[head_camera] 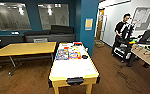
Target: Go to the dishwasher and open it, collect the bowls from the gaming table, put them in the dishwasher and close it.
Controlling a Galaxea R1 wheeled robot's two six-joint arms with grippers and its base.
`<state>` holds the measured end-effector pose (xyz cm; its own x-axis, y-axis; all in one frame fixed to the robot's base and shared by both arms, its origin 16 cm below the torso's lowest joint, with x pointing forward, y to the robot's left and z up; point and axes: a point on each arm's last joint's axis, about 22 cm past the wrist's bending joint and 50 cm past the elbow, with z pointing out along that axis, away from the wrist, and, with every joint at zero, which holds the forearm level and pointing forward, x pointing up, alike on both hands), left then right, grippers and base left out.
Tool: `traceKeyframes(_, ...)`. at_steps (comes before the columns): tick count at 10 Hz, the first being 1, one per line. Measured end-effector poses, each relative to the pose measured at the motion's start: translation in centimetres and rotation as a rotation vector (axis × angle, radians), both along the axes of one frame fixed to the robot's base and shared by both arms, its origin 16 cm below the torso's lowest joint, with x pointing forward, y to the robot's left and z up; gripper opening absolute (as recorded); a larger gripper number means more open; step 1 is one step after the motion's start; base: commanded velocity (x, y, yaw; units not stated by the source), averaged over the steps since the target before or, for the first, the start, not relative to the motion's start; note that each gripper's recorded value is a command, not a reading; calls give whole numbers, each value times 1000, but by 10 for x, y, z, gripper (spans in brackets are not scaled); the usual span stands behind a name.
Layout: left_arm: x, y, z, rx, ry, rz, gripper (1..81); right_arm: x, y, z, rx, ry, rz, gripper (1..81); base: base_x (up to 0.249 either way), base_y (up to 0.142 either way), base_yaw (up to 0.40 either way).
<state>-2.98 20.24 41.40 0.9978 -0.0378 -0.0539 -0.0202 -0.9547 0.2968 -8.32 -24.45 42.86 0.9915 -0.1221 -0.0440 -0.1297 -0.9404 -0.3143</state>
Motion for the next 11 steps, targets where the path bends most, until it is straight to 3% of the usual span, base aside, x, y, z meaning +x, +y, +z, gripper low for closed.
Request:
traceKeyframes(2, 2, -1, 0, 1, 5, 26, 10, -1, -2, 0, -2, 4, -5, 10, 0, 0, -389)
traceKeyframes(4, 3, 2, 0, 8, 20, 80, 10, 0, -1, 0, -2, 0, -9, 10, 0, 0, -389)
traceKeyframes(11, 3, 6, -1, 14, 22, 83, 10, 0, -2, 0, -5, -1, -11, 10, 0, 0, -389)
